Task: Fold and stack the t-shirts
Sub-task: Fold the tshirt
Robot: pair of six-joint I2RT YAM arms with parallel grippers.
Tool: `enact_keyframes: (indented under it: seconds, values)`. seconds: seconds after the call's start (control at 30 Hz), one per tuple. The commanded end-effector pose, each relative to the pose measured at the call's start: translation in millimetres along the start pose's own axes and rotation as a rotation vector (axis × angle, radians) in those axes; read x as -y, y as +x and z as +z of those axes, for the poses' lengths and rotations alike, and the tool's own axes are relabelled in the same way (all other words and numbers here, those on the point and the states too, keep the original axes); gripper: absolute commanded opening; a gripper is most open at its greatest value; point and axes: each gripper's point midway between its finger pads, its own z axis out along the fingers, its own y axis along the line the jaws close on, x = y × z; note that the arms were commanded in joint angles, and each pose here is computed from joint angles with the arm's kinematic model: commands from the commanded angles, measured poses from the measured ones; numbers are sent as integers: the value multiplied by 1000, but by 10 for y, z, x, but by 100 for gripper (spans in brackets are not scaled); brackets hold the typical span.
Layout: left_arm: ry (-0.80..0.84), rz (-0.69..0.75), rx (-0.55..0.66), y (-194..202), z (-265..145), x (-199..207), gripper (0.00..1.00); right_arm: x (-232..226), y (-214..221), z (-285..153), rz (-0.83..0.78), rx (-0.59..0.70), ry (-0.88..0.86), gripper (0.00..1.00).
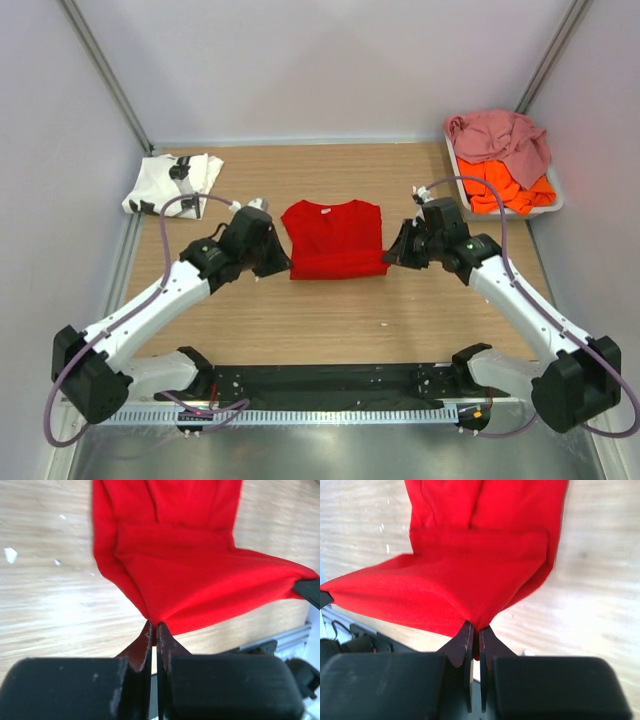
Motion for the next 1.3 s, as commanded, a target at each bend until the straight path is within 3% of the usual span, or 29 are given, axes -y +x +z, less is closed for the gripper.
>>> enact_keyframes:
  seconds: [0.0, 0.2, 0.3, 0.4, 0.43, 0.47, 0.5, 0.53, 0.57, 0.6, 0.63, 0.7, 0.73, 0.77, 0.8, 0.87, 0.9, 1.0, 1.27]
  values:
    - [-89, 51, 15, -251, 45, -130, 0, 9, -363, 63, -60, 81, 63, 1]
    - [-75, 39, 36, -739, 251, 36, 0, -1, -699, 321, -70, 91, 125, 1]
    - [-84, 22, 33, -1053, 417, 68, 0, -75, -1100, 413, -78, 141, 161, 1]
    - [-132, -17, -2, -1285, 694, -75, 0, -5, -1395, 609, -61, 142, 200, 1]
    - [-126, -31, 33, -1547, 689, -61, 0, -15, -1610, 790, -48, 144, 203, 1]
    - [-137, -38, -20, -1565, 965, -134, 0, 125, -1681, 896, -15, 112, 239, 2]
    - [-140, -43, -22, -1682, 1069, -156, 4, 156, -1786, 982, -2, 102, 251, 14]
    - [-174, -60, -62, -1746, 1201, -325, 15, 176, -1987, 1222, 3, 104, 263, 69]
    - [-146, -66, -75, -1966, 1445, -260, 33, 296, -2000, 1275, 22, 64, 306, 90]
    - [-164, -89, -106, -2033, 1584, -388, 60, 165, -2259, 1239, 9, 102, 288, 99]
    - [-197, -105, -166, -1996, 1597, -448, 69, 257, -2200, 1379, 12, 63, 307, 100]
    - [-168, -91, -175, -2121, 1743, -394, 81, 226, -2256, 1303, 16, 89, 306, 100]
    - [-170, -86, -175, -2122, 1739, -397, 83, 298, -2107, 1327, 30, 67, 316, 100]
    - [-166, -78, -162, -2145, 1716, -387, 84, 142, -2259, 1139, 24, 156, 269, 100]
    - [-175, -79, -167, -2061, 1630, -421, 87, 273, -2072, 1164, 35, 130, 296, 100]
    - [-119, -58, -86, -2162, 1559, -338, 89, 190, -2061, 964, 36, 178, 265, 100]
    - [-106, -56, -53, -2143, 1426, -318, 91, 311, -1847, 1008, 48, 139, 282, 100]
    - [-97, -59, -43, -2014, 1274, -341, 91, 215, -1829, 885, 40, 201, 216, 100]
    - [-47, -106, -53, -1448, 1263, -562, 87, 74, -1947, 1282, -49, 122, 114, 99]
